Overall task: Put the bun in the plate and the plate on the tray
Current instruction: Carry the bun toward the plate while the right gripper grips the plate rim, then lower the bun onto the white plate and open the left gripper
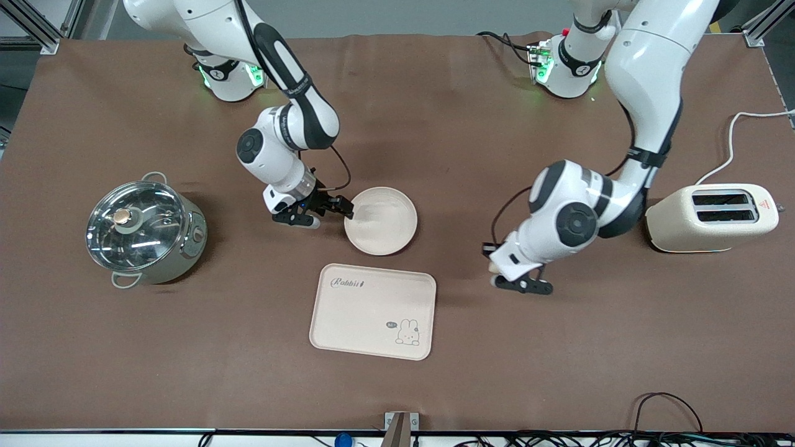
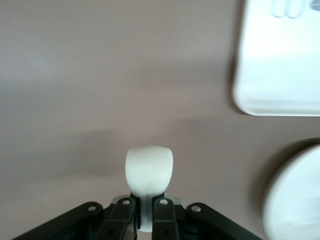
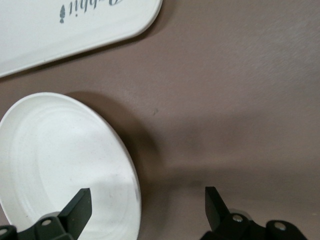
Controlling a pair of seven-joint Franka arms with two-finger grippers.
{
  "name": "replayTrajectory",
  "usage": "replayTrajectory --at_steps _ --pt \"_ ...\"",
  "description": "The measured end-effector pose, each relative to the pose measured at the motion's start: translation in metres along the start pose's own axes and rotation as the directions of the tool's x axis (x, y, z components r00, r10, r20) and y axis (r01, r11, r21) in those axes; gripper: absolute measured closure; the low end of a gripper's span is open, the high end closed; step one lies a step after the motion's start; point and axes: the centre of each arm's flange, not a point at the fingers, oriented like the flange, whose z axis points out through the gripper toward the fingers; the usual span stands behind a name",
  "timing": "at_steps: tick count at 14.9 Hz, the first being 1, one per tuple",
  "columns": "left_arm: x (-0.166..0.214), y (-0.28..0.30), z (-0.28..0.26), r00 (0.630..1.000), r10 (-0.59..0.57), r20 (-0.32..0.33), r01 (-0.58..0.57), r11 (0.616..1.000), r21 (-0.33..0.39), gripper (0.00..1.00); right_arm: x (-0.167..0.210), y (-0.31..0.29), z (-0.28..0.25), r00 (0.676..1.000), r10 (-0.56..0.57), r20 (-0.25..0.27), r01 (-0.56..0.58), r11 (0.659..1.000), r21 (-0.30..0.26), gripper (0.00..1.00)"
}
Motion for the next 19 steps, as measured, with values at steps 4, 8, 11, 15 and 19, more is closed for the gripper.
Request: replayTrajectory --at_steps 4,8,11,15,19 --pt "-0.042 0.094 0.027 0.984 -0.174 0.034 0.174 0.985 -0.01 0.89 -0.002 -0.001 0.005 1.0 0.004 -0.005 -0.004 1.0 -0.002 0.07" --pt "-0.071 0.178 0.057 0.955 -0.296 0.015 0.297 0.952 -0.082 0.87 -0.001 0.0 0.005 1.0 0.006 -0.006 -0.006 1.0 -0.003 0.23" --pt "-0.064 0.179 0.083 0.937 -0.351 0.008 0.349 0.928 -0.13 0.71 -0.003 -0.001 0.007 1.0 0.001 -0.011 -0.001 1.0 -0.007 0.36" --pt "-0.067 0.186 0.095 0.929 -0.37 0.011 0.367 0.918 -0.149 0.34 -0.006 -0.002 0.013 1.0 -0.009 -0.023 0.008 1.0 -0.014 0.59" --pt "-0.067 0.189 0.092 0.926 -0.378 0.01 0.375 0.914 -0.154 0.0 -0.013 -0.01 0.013 0.999 -0.029 -0.044 0.029 1.0 -0.011 0.96"
